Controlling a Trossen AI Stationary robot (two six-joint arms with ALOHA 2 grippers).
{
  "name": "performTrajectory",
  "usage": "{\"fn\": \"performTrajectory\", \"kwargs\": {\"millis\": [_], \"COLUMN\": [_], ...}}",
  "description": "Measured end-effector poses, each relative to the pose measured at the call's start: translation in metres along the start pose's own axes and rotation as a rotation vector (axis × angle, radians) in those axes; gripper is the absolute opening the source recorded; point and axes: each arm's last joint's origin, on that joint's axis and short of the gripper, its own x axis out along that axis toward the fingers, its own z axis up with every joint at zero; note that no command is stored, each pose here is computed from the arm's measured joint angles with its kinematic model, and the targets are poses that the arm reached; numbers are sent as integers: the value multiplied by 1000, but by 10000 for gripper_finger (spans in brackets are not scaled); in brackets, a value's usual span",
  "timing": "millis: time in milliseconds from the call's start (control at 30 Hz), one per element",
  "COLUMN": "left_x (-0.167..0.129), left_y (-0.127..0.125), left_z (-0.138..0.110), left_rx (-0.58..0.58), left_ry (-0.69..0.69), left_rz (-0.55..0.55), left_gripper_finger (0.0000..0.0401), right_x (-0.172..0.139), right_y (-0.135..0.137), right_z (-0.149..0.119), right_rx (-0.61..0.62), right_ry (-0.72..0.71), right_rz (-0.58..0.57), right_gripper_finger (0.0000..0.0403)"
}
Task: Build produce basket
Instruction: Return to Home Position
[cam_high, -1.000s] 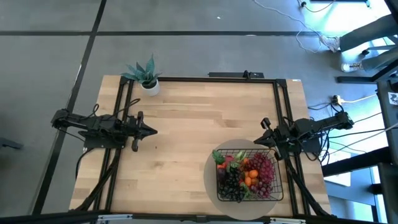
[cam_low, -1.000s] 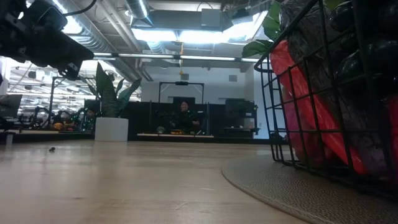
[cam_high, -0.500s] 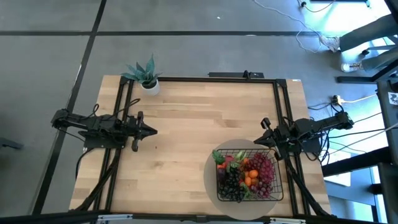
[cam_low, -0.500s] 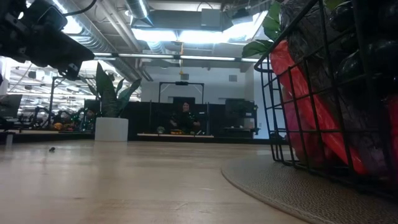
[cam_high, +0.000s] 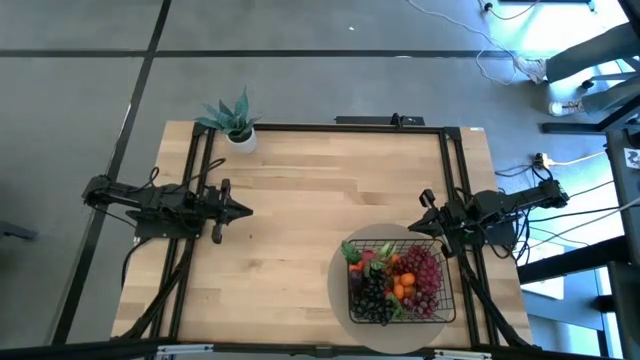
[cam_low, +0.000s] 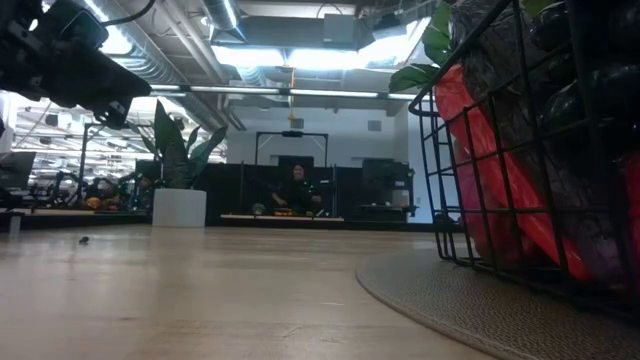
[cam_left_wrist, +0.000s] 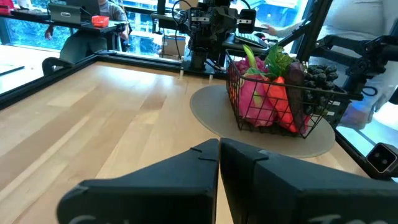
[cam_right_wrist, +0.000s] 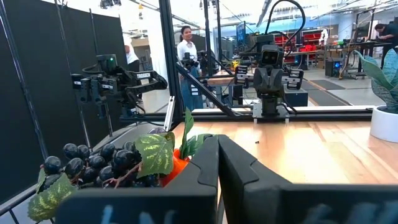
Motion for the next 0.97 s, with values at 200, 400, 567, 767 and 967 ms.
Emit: {"fn": "performTrajectory", "kwargs": {"millis": [200, 400, 567, 767, 967], "left_x": [0, 0, 0, 0, 0], "left_y": [0, 0, 0, 0, 0], "left_z": [0, 0, 0, 0, 0], "left_rx": [0, 0, 0, 0, 0], "left_ry": [0, 0, 0, 0, 0], "left_rz": [0, 0, 0, 0, 0], "left_gripper_finger": [3, 16, 25, 31, 24], "right_x": [0, 0, 0, 0, 0], "right_y": [0, 0, 0, 0, 0], "right_z": [0, 0, 0, 0, 0], "right_rx": [0, 0, 0, 0, 0], "right_ry": [0, 0, 0, 0, 0], "right_rz": [0, 0, 0, 0, 0], "right_gripper_finger": [0, 0, 0, 0, 0]}}
